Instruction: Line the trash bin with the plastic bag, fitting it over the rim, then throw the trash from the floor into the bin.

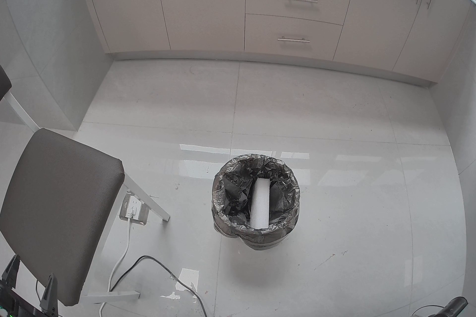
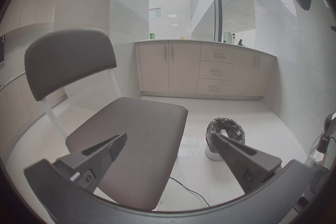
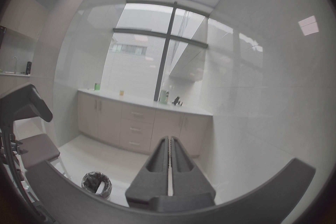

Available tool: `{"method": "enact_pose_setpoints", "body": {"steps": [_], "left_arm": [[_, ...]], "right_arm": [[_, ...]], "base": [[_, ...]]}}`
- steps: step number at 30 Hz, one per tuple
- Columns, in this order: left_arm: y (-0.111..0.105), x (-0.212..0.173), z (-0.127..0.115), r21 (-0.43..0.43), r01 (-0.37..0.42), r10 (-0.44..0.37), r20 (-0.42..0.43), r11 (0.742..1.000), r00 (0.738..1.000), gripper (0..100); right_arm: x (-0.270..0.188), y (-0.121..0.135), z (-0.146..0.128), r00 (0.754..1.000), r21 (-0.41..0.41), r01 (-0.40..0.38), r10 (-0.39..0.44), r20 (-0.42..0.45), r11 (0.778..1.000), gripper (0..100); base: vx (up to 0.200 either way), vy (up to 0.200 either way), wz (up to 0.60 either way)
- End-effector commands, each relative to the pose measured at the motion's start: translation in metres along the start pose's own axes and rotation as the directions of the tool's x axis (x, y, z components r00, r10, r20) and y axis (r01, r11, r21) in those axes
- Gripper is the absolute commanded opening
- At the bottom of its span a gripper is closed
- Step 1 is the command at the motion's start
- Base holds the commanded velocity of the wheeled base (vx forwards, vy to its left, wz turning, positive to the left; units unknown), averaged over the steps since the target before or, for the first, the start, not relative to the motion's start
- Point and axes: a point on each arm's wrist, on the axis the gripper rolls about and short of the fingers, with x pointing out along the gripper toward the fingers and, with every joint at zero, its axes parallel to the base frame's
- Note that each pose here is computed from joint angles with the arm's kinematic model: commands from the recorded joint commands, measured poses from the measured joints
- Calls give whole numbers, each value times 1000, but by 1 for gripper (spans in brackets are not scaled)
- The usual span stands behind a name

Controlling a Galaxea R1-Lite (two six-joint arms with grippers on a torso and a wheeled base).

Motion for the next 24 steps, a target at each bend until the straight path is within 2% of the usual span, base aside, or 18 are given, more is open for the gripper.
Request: {"method": "enact_pose_setpoints", "body": {"steps": [1,6,8,10,11,13,14,15,20,21,23,24], "left_arm": [[0,-1,0,-21,7,-7,17,1000,1000,100],[0,-1,0,-36,7,-7,17,999,1000,100],[0,-1,0,-38,9,-8,20,999,1000,100],[0,-1,0,-39,6,-5,17,999,1000,100],[0,-1,0,-40,4,-4,17,999,1000,100],[0,-1,0,-38,3,-2,18,999,1000,100],[0,-1,0,-38,3,-2,18,999,1000,100],[0,-1,-1,-35,-2,2,17,999,1000,100],[1,-1,-1,-36,-51,51,17,998,999,100],[1,-1,-1,-36,-52,53,17,998,998,100],[2,-1,-2,-33,-68,68,16,997,998,100],[2,-1,-2,-28,-79,79,14,997,997,100]], "right_arm": [[-89,7,-36,985,16,97,-99,140,995,0],[-108,31,-75,986,-25,140,-137,93,990,0],[-104,34,-82,991,-20,133,-132,37,991,0],[-102,34,-87,994,41,104,-105,13,994,0],[-98,34,-93,999,66,50,-49,-6,997,0],[-93,33,-108,998,68,-55,57,-25,996,0],[-93,33,-108,998,68,-55,57,-25,996,0],[-80,38,-125,980,29,-176,178,-91,984,0],[-45,50,-149,954,141,-163,193,-230,976,0],[-43,50,-151,952,144,-164,195,-234,976,0],[-18,59,-169,939,149,-166,203,-279,975,0],[4,67,-189,930,148,-167,206,-305,975,0]], "base": [[0,0,0],[0,0,0],[0,0,0],[0,0,0],[0,0,0],[0,0,0],[0,0,0],[0,0,0],[0,0,0],[0,0,0],[0,0,0],[0,0,0]]}}
